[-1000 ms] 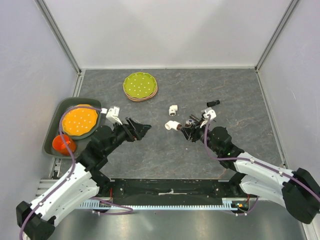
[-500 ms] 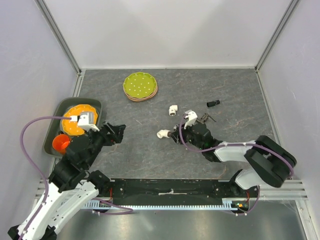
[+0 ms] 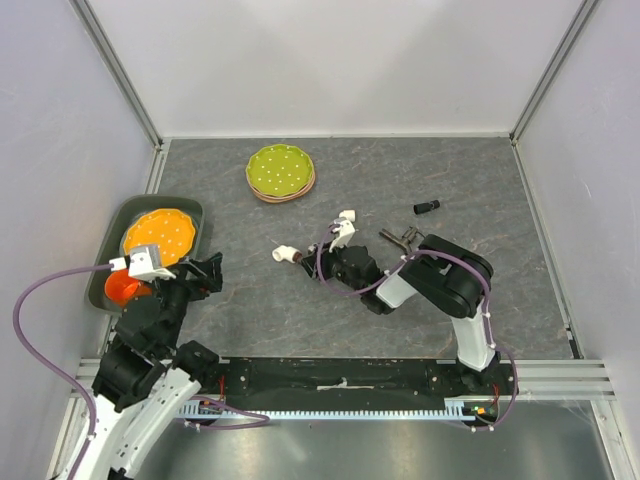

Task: Install the water faucets

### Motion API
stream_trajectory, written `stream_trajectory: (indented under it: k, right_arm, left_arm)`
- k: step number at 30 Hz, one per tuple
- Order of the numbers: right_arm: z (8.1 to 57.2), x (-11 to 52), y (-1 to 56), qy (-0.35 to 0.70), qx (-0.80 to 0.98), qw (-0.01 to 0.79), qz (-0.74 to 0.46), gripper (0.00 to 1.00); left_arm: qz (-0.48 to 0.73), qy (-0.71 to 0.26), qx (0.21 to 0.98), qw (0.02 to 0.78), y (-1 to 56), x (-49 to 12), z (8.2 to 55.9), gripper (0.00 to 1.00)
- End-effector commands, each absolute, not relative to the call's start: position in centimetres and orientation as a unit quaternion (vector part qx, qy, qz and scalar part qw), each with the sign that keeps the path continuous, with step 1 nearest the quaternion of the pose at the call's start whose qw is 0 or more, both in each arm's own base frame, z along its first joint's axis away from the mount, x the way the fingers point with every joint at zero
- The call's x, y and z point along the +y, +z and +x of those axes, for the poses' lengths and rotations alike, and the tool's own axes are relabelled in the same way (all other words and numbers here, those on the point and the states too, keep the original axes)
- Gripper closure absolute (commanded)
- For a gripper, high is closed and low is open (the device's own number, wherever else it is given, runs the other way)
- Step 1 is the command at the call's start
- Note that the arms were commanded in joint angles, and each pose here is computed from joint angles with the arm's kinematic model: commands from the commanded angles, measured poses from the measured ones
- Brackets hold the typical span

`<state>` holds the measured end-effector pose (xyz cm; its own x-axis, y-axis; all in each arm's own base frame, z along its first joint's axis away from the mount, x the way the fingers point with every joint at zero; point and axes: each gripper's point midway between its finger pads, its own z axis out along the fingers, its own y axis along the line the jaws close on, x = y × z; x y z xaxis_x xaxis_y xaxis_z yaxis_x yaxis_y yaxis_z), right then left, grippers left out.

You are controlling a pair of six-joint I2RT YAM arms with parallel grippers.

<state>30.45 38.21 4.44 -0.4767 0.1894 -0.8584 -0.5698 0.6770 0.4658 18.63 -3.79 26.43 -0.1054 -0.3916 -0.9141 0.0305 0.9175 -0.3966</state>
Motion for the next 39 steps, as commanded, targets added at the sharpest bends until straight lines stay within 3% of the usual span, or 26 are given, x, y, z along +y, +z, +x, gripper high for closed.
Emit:
stream_trajectory:
  k: [1, 6, 12, 21, 28, 35, 39]
  right_arm:
    - [31.3, 40.2, 7.1, 0.423, 0.732, 0.525, -0.097, 0.56]
    - [31.4, 38.8, 7.1, 0.392, 0.744, 0.533, -0.094, 0.27]
    - [32.1, 36.3, 8.6, 0.346, 0.759, 0.545, -0.091, 0.02]
    - [32.8, 30.5, 12.8, 0.269, 0.777, 0.566, -0.057, 0.02]
    - [33.6, 22.7, 16.8, 0.138, 0.779, 0.612, -0.018, 0.02]
    - [31.6, 13.9, 21.9, 0.009, 0.733, 0.678, 0.044, 0.02]
    - [29.4, 9.4, 23.7, -0.053, 0.734, 0.672, 0.088, 0.02]
  left_arm:
    - [-0.122, -0.142, 0.714, 0.675, 27.1, -2.9, 18.7, 0.14]
    - [-0.126, -0.146, 0.709, 0.678, 27.2, -2.9, 18.8, 0.14]
    - [-0.124, -0.150, 0.704, 0.683, 27.4, -3.0, 18.9, 0.14]
    - [-0.131, -0.151, 0.692, 0.693, 27.8, -2.6, 18.8, 0.14]
    - [-0.135, -0.151, 0.690, 0.695, 28.0, -2.5, 19.0, 0.13]
    - [-0.142, -0.151, 0.686, 0.697, 28.1, -2.3, 19.2, 0.12]
    - [-0.154, -0.142, 0.683, 0.700, 28.2, -1.7, 19.2, 0.11]
